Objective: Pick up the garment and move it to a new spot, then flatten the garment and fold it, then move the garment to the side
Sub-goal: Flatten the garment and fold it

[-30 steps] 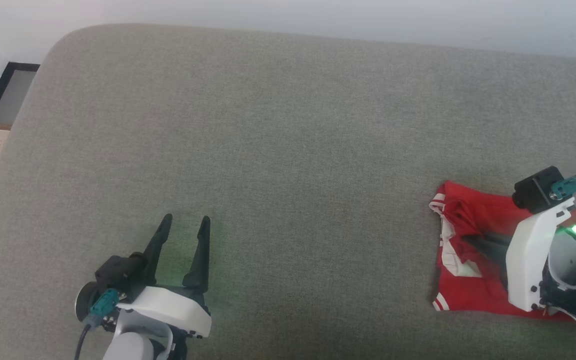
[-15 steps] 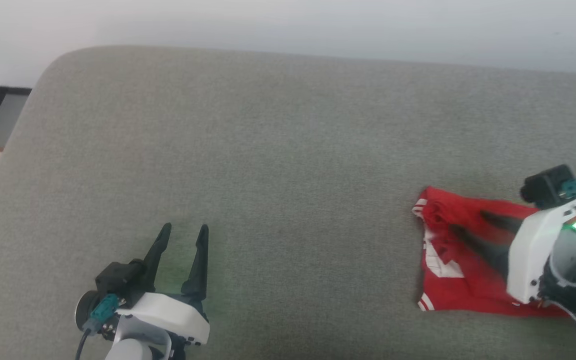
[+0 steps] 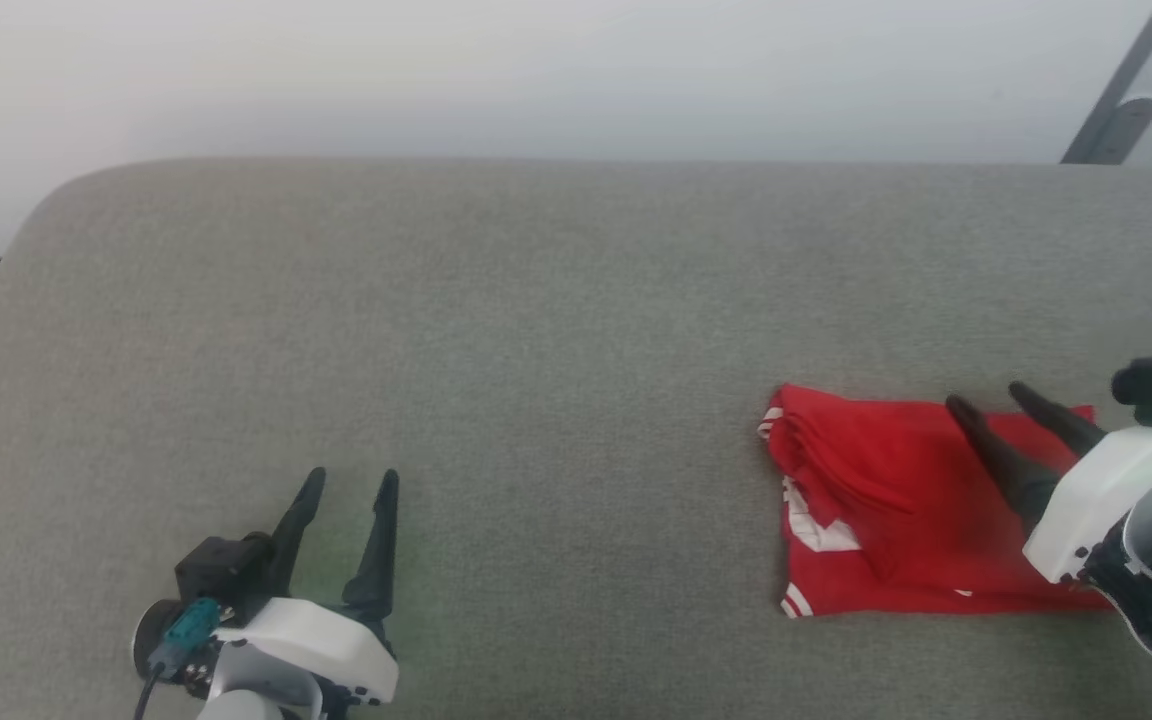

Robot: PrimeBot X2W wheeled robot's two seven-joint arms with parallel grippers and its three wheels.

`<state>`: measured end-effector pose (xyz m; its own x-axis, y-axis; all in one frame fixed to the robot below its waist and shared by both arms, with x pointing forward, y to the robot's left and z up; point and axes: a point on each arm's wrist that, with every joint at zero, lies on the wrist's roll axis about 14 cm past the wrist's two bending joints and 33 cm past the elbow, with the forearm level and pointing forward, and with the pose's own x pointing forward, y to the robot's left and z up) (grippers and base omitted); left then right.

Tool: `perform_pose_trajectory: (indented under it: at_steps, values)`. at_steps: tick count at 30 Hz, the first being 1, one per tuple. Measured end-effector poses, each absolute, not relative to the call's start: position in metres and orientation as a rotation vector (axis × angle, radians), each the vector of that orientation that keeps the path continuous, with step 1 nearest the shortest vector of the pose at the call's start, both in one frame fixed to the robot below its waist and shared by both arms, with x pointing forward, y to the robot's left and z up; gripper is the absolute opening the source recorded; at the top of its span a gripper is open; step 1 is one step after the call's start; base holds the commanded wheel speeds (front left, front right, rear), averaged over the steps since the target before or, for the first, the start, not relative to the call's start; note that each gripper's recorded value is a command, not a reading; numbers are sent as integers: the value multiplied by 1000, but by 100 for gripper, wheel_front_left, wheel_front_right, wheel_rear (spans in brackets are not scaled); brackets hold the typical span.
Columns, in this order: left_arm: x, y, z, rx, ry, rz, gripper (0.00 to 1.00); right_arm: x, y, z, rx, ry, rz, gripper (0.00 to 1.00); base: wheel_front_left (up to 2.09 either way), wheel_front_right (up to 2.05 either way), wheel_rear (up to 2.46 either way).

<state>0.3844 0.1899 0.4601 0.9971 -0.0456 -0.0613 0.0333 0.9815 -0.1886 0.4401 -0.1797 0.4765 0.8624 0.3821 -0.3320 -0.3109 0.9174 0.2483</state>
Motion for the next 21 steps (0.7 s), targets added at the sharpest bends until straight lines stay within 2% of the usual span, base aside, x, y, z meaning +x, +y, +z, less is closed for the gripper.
perform_pose_trajectory:
  at_steps: [7,21]
  values:
    - [376,196,466,-165,51,-37,100,434,-207,501,194,129,250,100,0,0,0]
    - [348,217,486,-125,-23,20,100,400,-206,527,197,-40,218,100,0,0,0]
